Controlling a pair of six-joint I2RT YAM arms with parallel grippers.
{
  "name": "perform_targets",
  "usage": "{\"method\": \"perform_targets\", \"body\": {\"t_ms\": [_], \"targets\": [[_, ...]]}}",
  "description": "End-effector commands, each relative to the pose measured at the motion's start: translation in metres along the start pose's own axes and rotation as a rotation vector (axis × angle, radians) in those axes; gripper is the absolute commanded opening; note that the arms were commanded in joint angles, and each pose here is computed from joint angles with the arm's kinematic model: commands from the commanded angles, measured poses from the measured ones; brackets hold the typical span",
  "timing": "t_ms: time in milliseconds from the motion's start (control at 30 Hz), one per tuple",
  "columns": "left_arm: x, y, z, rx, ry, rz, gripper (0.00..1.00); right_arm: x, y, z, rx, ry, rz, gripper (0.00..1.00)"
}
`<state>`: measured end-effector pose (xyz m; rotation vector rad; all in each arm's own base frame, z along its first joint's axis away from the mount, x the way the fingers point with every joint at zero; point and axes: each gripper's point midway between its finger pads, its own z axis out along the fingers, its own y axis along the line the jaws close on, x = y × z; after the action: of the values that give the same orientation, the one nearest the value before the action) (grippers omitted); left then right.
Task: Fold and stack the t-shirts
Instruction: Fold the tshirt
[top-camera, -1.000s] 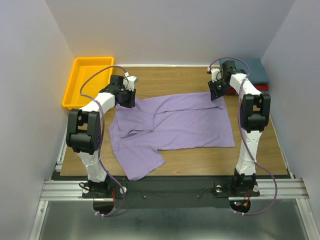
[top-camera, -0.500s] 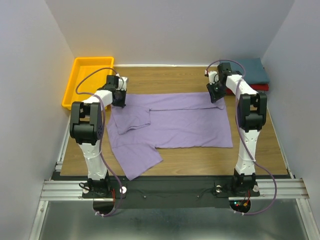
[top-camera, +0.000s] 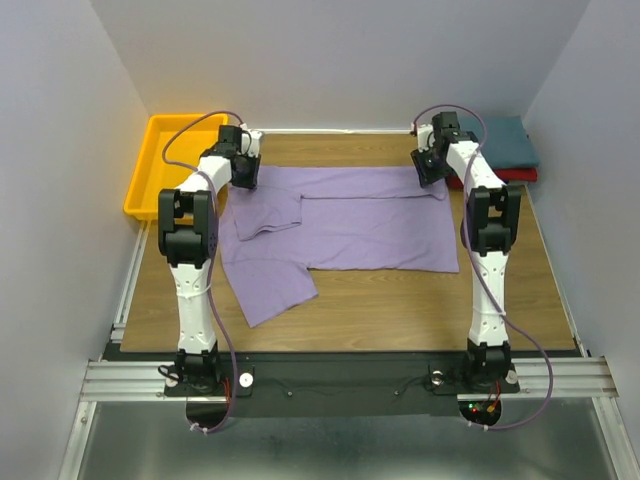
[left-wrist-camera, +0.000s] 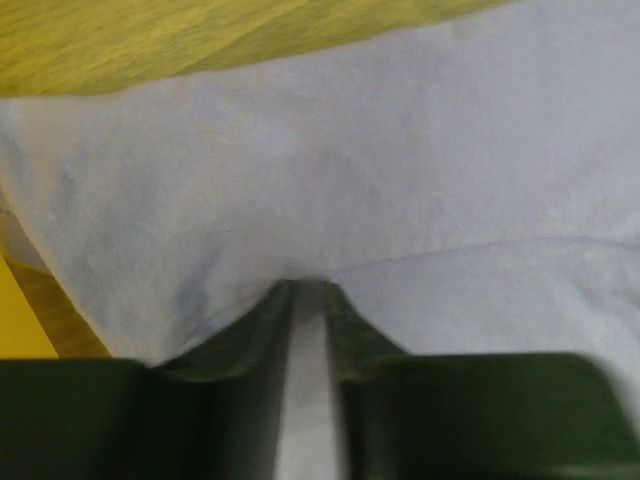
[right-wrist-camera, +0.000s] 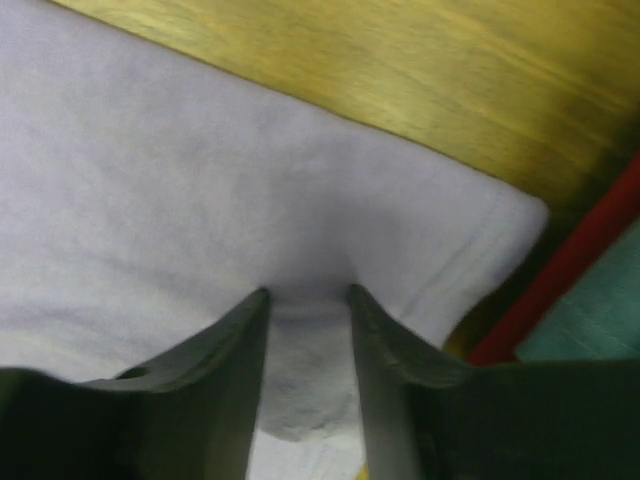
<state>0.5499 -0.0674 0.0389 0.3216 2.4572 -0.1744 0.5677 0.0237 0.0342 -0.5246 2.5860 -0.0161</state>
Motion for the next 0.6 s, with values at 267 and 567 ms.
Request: {"method": "perform_targets", "body": {"t_ms": [267, 567], "targets": [[-0.073, -0.063, -0.162, 0.277, -0.283, 0.251, 0.68, 0.018, 0.057, -0.118, -0.209, -0.11, -0.129, 0.81], [0.045, -0.074, -0.221, 0.299, -0.21, 0.488, 0.61, 0.117, 0.079, -0.165, -0.226, 0.006, -0.317, 0.63]]}}
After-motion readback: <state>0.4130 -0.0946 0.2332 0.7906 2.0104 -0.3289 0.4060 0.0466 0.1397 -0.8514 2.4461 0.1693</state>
